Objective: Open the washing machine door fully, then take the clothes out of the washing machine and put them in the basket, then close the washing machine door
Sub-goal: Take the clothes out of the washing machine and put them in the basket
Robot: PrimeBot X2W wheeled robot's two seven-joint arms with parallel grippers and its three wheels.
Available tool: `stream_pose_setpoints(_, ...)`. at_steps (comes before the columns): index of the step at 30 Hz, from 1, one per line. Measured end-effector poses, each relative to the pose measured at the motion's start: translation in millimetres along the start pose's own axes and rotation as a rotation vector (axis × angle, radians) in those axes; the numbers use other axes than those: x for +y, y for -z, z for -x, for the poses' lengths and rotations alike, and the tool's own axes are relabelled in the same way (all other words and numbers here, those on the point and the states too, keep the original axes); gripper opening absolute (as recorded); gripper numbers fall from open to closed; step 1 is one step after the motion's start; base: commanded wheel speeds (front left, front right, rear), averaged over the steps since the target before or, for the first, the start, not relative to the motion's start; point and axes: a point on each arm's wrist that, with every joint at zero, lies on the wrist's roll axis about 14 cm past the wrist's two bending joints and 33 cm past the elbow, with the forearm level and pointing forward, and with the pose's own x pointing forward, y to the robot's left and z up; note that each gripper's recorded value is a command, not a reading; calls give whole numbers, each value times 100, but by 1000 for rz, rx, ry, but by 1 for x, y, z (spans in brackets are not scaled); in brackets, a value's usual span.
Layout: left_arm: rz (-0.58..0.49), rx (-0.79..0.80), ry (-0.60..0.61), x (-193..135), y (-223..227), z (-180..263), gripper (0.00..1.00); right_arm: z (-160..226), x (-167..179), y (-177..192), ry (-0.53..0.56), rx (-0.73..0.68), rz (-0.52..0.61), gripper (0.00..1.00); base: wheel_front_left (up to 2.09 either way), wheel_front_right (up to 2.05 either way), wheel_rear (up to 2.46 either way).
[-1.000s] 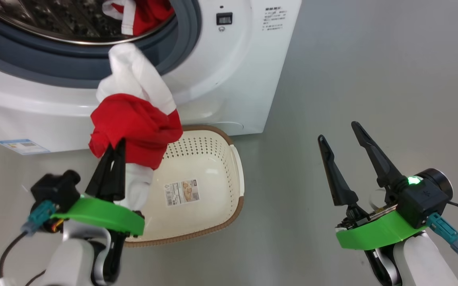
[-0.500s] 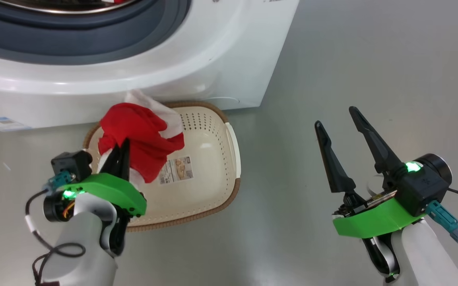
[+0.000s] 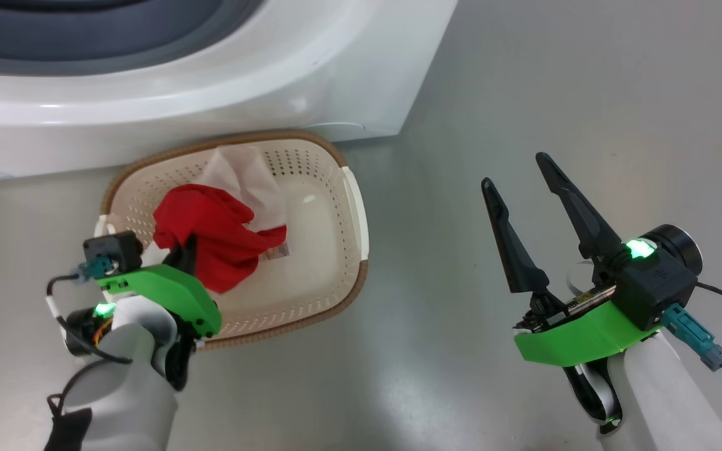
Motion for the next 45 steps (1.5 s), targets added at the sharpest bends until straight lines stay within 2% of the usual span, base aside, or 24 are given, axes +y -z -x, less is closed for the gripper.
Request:
stream_pose_setpoints(13, -19, 82, 1, 4, 18, -27, 0, -1, -16, 19, 35, 45, 2, 100, 0, 0, 0)
stream_pose_setpoints(14, -20, 83, 2, 4, 18, -28, 2, 0, -17, 20, 38, 47, 3, 100, 0, 0, 0)
stream_pose_setpoints(15, -19, 84, 3, 3, 19, -29, 42, 0, -18, 20, 41, 50, 3, 100, 0, 0, 0)
stream_pose_setpoints(16, -18, 87, 2, 3, 20, -29, 100, 1, -19, 21, 42, 51, 3, 100, 0, 0, 0)
stream_pose_setpoints(23, -24, 79, -6, 3, 16, -26, 100, 2, -18, 20, 42, 52, 4, 100, 0, 0, 0)
stream_pose_setpoints(34, -24, -58, 48, -15, -18, -9, 100, 5, -16, -4, 48, -1, -5, 100, 0, 0, 0)
stream_pose_setpoints(45, 1, -385, 124, -29, -93, 48, 100, 21, -21, -39, 83, -72, 5, 100, 0, 0, 0)
